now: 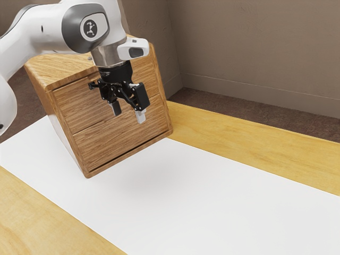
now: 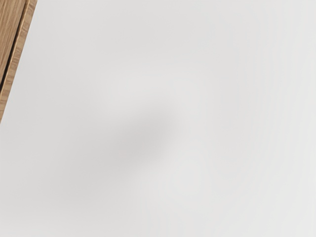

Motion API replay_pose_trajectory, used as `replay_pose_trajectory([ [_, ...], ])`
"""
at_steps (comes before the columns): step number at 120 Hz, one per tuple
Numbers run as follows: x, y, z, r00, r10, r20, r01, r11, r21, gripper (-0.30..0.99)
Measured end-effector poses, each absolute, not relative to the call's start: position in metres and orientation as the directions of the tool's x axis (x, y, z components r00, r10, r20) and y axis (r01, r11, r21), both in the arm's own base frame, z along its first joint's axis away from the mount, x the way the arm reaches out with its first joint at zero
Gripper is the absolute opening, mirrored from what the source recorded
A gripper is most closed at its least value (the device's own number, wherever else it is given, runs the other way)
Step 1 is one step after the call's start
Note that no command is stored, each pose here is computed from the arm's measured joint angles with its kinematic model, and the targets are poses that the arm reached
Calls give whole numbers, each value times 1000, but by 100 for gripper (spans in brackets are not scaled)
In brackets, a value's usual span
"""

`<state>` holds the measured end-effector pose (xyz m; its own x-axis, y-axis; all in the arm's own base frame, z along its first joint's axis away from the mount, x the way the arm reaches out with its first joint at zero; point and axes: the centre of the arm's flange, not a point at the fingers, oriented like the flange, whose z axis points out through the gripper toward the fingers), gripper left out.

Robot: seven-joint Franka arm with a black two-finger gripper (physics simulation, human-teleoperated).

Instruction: Pull the drawer handle with one arm to open the drawer

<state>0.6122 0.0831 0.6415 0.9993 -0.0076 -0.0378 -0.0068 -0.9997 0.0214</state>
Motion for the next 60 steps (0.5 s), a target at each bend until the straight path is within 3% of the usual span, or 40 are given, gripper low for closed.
replay_pose_trajectory([
  [37,611,84,645,999,-7,-34,-6,-1000,22,69],
  [50,576,83,719,997,-9,81,-10,-1000,15,69],
  [60,566,78,735,995,-18,103,-19,-1000,15,69],
])
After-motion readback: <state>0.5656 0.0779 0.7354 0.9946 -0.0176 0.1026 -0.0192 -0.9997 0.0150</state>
